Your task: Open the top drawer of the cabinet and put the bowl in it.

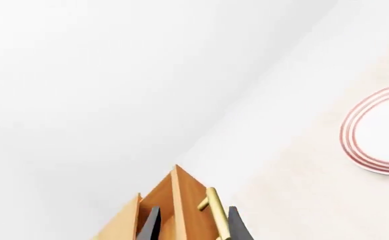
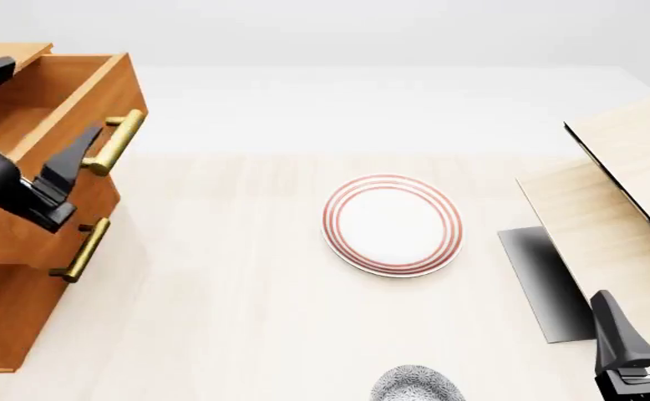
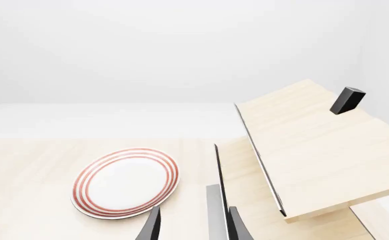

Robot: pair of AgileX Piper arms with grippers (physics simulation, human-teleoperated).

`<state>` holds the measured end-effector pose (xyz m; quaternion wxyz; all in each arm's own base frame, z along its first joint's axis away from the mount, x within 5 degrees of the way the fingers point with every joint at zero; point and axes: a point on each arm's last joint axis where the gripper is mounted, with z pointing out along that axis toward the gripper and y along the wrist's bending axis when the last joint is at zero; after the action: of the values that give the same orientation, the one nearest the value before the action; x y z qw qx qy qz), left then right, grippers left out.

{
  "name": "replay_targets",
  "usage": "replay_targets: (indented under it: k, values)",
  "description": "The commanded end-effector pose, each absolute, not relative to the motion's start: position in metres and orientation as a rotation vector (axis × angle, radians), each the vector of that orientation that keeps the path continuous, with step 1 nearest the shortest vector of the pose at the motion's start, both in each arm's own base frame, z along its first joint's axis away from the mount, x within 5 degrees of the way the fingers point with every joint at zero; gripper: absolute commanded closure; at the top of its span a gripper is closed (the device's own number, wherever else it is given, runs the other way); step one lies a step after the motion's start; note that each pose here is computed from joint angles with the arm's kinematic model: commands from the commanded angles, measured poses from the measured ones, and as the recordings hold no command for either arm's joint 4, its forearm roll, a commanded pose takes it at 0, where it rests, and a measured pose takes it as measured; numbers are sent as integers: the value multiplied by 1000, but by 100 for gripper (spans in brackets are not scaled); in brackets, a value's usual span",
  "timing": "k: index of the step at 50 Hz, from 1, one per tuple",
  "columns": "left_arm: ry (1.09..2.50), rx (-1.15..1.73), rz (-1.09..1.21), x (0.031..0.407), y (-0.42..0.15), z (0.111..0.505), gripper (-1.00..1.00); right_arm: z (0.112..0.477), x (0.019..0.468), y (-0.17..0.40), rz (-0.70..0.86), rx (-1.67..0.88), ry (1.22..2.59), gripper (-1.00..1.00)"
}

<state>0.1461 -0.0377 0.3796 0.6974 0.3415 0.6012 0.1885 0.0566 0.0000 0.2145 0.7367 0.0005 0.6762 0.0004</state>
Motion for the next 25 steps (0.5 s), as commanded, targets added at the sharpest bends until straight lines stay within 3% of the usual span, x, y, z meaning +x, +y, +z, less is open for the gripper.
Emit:
replay_targets:
  k: [1, 4, 25]
  values:
    - [1556, 566, 240, 148, -29, 405, -100, 215, 57, 0, 1, 1, 1485, -100]
    - [1670, 468, 172, 156, -25, 413, -100, 215, 57, 0, 1, 1, 1485, -100]
    - [1969, 205, 53, 195, -12, 446, -100, 215, 57, 0, 1, 1, 1485, -100]
